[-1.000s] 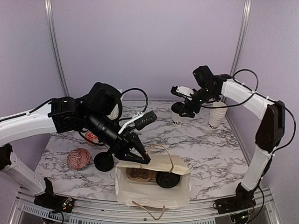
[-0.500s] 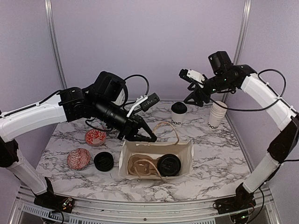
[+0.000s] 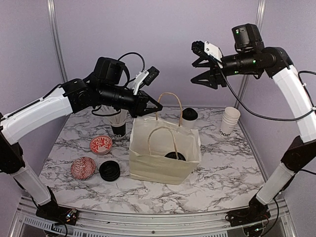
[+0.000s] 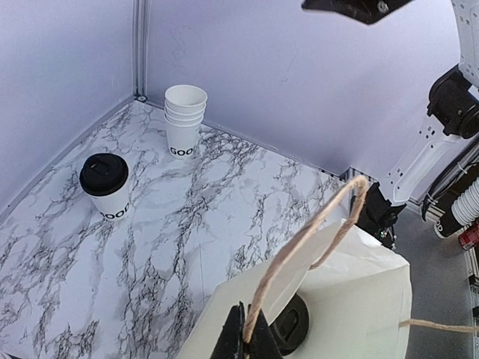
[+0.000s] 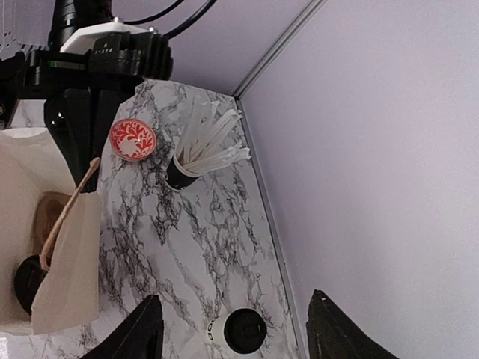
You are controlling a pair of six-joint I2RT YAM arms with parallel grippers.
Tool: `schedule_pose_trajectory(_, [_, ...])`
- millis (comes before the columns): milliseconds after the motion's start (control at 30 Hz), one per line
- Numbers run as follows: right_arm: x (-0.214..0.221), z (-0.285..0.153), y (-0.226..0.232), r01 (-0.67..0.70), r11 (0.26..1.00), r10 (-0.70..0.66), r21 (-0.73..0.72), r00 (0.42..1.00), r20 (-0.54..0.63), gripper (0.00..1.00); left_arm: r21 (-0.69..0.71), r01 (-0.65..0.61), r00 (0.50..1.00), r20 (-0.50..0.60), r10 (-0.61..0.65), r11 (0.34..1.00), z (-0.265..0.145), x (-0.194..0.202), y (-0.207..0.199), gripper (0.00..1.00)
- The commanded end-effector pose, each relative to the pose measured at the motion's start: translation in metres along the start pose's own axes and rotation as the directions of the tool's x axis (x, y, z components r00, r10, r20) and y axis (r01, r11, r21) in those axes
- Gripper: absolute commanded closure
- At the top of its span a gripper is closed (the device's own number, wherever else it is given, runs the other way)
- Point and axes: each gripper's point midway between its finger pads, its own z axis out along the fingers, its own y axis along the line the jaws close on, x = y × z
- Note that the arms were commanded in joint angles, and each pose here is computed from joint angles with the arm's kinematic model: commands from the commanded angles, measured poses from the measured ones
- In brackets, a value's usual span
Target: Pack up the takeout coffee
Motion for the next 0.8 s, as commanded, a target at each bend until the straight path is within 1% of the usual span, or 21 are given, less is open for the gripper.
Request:
schedule_pose_trajectory(0, [0.002,0.008,0.032,0.0,0.995,-0.004,-0.101,0.999,-0.043,0.38,-0.013,-0.025,0.998,0.064,0.026,1.0,0.003,-0.016,0.002,0.98])
schedule_pose_trajectory(100, [-0.013,0.0,0.045,0.036,0.992,-0.039,-0.121,0.999,-0.023,0.38,-0.017,0.002,0.997,0.075,-0.001,1.0,0.006,-0.008,0.001,0.98])
schedule_pose_trajectory(167, [-0.02,-0.004,0.06,0.067,0.987,-0.071,-0.149,0.997,-0.018,0.39,-0.058,0.028,0.994,0.11,-0.021,0.998,0.003,-0.006,0.005,0.99])
schedule_pose_trajectory(233, [-0.026,-0.003,0.082,0.098,0.977,-0.103,-0.189,0.995,-0.018,0.4,-0.096,0.066,0.979,0.199,-0.046,0.993,-0.002,-0.005,0.012,1.0])
schedule_pose_trajectory(300, [-0.031,0.0,0.109,0.134,0.962,-0.142,-0.238,0.99,-0.02,0.42,-0.097,0.105,0.947,0.314,-0.069,0.99,-0.012,-0.009,0.013,1.0])
schedule_pose_trajectory(333, [-0.032,0.002,0.121,0.149,0.954,-0.16,-0.26,0.987,-0.02,0.43,-0.101,0.12,0.934,0.347,-0.078,0.988,-0.016,-0.007,0.013,1.0])
schedule_pose_trajectory(400, [-0.032,0.004,0.143,0.173,0.936,-0.187,-0.308,0.982,-0.016,0.45,-0.107,0.128,0.928,0.363,-0.081,0.986,-0.02,-0.005,0.01,1.0])
schedule_pose_trajectory(500, [-0.027,0.012,0.165,0.195,0.914,-0.221,-0.356,0.975,-0.034,0.46,-0.087,0.112,0.93,0.36,-0.073,0.99,-0.022,-0.004,0.0,1.0])
schedule_pose_trajectory(667, [-0.009,0.027,0.186,0.202,0.895,-0.259,-0.398,0.961,-0.093,0.52,-0.087,0.098,0.923,0.381,-0.058,0.991,-0.032,-0.008,-0.016,1.0])
schedule_pose_trajectory(767, [0.001,0.034,0.195,0.208,0.887,-0.28,-0.411,0.952,-0.123,0.54,-0.116,0.106,0.911,0.409,-0.05,0.988,-0.036,-0.008,-0.02,1.0])
